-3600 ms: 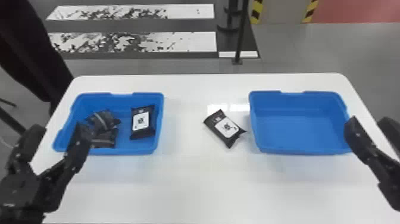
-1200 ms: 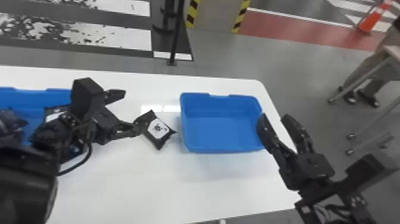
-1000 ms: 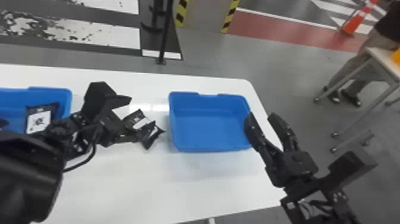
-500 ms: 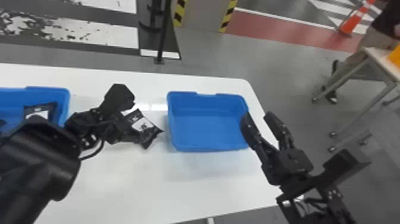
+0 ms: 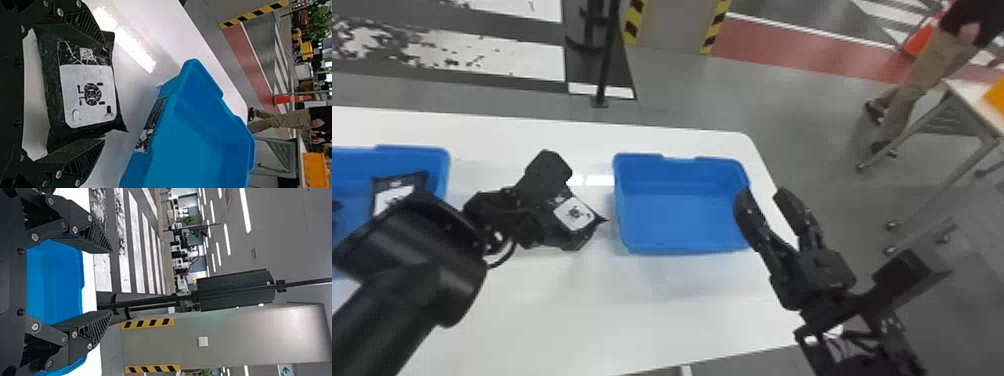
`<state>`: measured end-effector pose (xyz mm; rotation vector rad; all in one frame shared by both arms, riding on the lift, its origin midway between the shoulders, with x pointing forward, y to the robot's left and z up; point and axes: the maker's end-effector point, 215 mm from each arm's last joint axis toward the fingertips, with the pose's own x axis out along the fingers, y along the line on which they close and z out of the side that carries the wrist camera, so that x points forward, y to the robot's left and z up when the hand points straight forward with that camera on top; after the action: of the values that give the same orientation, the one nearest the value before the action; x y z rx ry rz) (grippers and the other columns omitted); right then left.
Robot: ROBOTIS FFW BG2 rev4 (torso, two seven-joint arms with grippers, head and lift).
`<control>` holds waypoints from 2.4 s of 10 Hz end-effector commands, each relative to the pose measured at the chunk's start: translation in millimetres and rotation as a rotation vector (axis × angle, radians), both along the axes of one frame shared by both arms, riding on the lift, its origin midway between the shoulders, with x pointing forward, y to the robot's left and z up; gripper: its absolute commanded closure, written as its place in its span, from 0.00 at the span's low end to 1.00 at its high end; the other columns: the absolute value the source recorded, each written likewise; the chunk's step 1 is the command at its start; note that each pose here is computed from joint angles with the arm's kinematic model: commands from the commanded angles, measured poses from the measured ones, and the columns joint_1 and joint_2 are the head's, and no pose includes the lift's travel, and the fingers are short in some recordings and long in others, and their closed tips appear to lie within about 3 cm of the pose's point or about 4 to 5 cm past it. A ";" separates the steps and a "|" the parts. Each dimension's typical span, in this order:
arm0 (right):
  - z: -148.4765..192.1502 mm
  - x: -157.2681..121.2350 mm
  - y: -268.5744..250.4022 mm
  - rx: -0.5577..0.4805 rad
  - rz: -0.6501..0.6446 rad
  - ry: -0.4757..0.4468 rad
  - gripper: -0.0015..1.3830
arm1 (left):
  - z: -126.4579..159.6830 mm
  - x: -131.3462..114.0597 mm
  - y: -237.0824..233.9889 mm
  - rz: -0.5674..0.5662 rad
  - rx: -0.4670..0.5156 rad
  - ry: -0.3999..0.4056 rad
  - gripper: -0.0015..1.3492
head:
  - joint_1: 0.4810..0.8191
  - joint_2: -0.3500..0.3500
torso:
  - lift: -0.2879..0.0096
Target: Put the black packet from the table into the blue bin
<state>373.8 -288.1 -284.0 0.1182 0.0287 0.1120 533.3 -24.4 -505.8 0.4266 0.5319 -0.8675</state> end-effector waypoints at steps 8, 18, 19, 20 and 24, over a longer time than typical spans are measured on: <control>-1.9 0.0 0.6 0.010 0.001 0.002 0.37 | -8.9 -8.1 -11.0 -0.035 -0.038 0.010 0.90 | 0.63 0.00 | 0.60; 2.2 -7.3 0.5 0.004 0.002 0.005 0.37 | 118.4 -1.2 255.8 0.363 -0.056 -0.254 0.90 | 0.63 0.26 | 0.60; 2.6 -7.9 0.8 0.004 0.003 0.005 0.37 | 112.9 -8.4 286.9 0.422 -0.044 -0.240 0.90 | 0.63 0.31 | 0.60; 2.2 -7.3 0.5 0.004 0.002 0.005 0.37 | 108.6 -12.3 299.7 0.451 -0.040 -0.228 0.89 | 0.63 0.40 | 0.60; 2.2 -7.3 0.5 0.004 0.002 0.005 0.37 | 93.3 -22.6 291.7 0.455 -0.066 -0.174 0.04 | 0.63 0.46 | 0.60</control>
<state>367.3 -287.6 -280.7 0.1216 0.0309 0.1148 512.7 267.6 -411.4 0.3031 0.4153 -0.4016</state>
